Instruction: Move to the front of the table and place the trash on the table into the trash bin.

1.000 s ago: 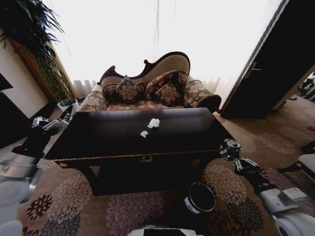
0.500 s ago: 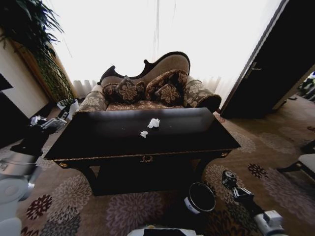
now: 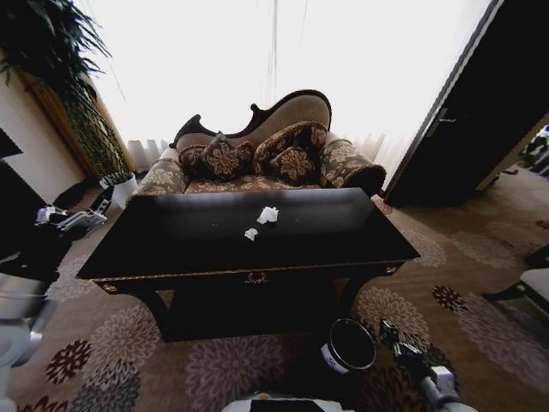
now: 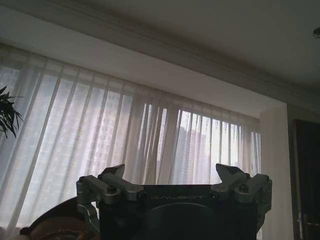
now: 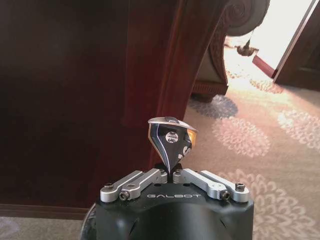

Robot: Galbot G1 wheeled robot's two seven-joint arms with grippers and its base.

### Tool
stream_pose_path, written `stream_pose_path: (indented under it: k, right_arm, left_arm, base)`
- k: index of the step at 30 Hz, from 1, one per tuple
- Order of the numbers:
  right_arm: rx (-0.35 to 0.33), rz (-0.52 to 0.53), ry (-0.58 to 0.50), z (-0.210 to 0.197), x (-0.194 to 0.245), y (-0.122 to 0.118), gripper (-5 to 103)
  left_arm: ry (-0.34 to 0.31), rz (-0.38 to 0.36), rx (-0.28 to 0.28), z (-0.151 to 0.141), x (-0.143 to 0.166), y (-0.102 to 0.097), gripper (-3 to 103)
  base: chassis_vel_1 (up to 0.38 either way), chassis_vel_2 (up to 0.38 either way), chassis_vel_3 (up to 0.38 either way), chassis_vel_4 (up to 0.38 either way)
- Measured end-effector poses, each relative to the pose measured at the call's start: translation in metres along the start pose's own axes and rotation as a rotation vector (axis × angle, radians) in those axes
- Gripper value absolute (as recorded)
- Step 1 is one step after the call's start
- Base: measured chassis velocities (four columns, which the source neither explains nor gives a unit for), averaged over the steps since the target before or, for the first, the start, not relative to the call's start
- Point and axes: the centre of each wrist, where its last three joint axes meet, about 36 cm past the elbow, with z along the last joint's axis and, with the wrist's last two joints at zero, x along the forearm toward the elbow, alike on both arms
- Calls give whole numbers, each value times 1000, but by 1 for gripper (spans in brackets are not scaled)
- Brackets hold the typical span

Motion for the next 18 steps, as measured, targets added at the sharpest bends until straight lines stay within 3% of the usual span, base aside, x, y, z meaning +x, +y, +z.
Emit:
stream_pose_path:
  k: [9,13,18]
  right_arm:
    - [-46,-24,49,18,-45,42,0]
    - [-16,-17,95,33,-56,44,0]
    - [-29,-5,160,55,-65,45,0]
  left_arm:
    - [10,-32,-26,-11,14,-2,100]
    - [13,-42,-32,-14,19,-2,100]
    - [20,-52,-49,-20,23,-2,100]
  base:
    - [0,0,0,0]
    - [0,0,0,0]
    - [0,0,0,0]
